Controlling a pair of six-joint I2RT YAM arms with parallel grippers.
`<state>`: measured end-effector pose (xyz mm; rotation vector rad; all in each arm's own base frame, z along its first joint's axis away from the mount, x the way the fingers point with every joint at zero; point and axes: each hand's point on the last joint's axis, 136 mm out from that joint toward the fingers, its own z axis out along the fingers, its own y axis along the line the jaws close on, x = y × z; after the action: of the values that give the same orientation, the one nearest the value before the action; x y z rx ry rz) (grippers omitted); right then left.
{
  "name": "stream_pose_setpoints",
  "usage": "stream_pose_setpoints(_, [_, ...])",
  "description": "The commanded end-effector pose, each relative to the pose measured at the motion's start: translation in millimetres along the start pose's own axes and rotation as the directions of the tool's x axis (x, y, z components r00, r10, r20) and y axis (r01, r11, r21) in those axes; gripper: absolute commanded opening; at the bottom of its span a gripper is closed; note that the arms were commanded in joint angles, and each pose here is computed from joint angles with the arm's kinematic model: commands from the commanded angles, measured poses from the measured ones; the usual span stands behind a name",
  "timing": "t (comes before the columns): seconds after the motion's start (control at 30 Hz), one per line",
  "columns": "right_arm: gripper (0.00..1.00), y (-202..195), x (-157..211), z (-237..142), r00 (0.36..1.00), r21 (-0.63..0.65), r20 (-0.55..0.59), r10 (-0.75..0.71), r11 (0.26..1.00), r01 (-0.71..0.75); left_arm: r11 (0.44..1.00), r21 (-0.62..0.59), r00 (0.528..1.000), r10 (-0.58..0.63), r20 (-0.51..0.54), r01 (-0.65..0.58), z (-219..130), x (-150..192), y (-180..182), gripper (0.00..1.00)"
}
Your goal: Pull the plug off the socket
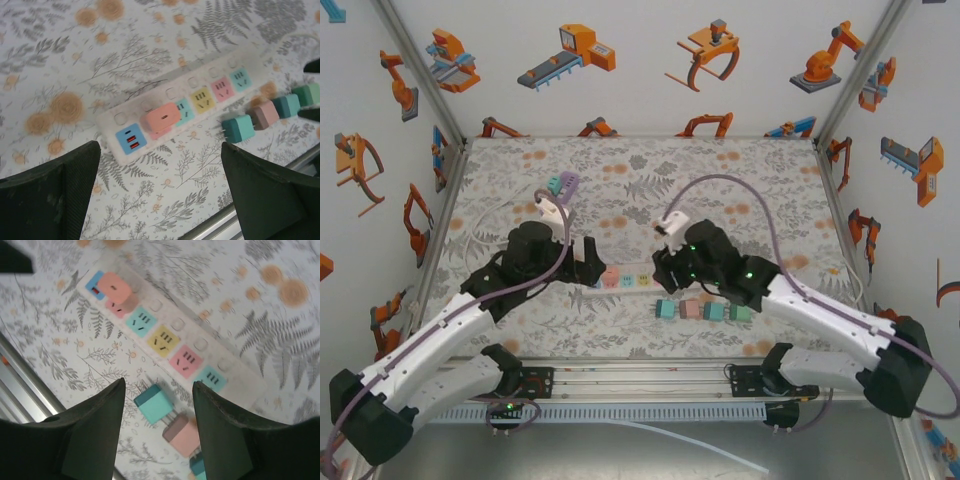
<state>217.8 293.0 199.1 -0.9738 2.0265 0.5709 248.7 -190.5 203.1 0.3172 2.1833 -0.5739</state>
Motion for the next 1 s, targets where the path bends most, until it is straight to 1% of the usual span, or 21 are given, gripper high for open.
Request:
stream_pose_setpoints(0.0, [0.53, 35.6, -23.0, 16.9, 0.930, -0.093, 0.059, -0.363, 0.926, 0.367, 0.979, -0.099, 0.981, -0.183, -0.067, 0.176, 1.7, 16.3, 28.8, 0.99])
stream_pose_setpoints(0.07, [0.53, 54.7, -19.4, 31.6, 0.883, -0.174, 0.069, -0.464, 0.866, 0.468, 0.961, -0.126, 0.961, -0.258, -0.097, 0.245, 6.7, 27.9, 42.6, 0.99])
stream_pose_setpoints(0.17, [0.53, 74.0, -16.4, 47.7, 0.818, -0.258, 0.120, -0.562, 0.778, 0.573, 0.942, -0.154, 0.939, -0.319, -0.124, 0.300, 12.0, 40.6, 56.1, 0.99])
stream_pose_setpoints(0.27, [0.54, 79.5, -18.4, 61.8, 0.764, -0.263, 0.166, -0.623, 0.719, 0.643, 0.931, -0.204, 0.931, -0.335, -0.143, 0.303, 17.1, 56.0, 70.3, 0.99])
stream_pose_setpoints(0.33, [0.54, 82.1, -13.0, 72.0, 0.724, -0.280, 0.173, -0.668, 0.671, 0.686, 0.924, -0.234, 0.927, -0.342, -0.152, 0.302, 19.9, 64.4, 78.5, 0.98])
stream_pose_setpoints(0.4, [0.54, 83.2, -8.6, 81.6, 0.699, -0.297, 0.176, -0.693, 0.640, 0.709, 0.917, -0.252, 0.921, -0.354, -0.161, 0.308, 23.3, 71.4, 84.5, 0.98])
stream_pose_setpoints(0.47, [0.54, 84.2, -5.5, 90.8, 0.698, -0.328, 0.182, -0.693, 0.626, 0.707, 0.914, -0.260, 0.918, -0.360, -0.166, 0.311, 26.8, 76.2, 88.0, 0.97])
stream_pose_setpoints(0.6, [0.52, 84.0, -0.5, 106.2, 0.717, -0.380, 0.178, -0.674, 0.625, 0.682, 0.915, -0.257, 0.914, -0.363, -0.181, 0.312, 33.2, 80.4, 89.7, 0.94])
stream_pose_setpoints(0.8, [0.48, 76.2, 0.4, 126.6, 0.726, -0.385, 0.151, -0.670, 0.637, 0.668, 0.920, -0.248, 0.905, -0.361, -0.224, 0.305, 44.6, 85.6, 89.4, 0.85])
stream_pose_setpoints(0.97, [0.46, 68.5, 1.5, 139.3, 0.735, -0.386, 0.137, -0.664, 0.648, 0.657, 0.921, -0.246, 0.904, -0.358, -0.235, 0.301, 52.1, 88.0, 90.5, 0.79])
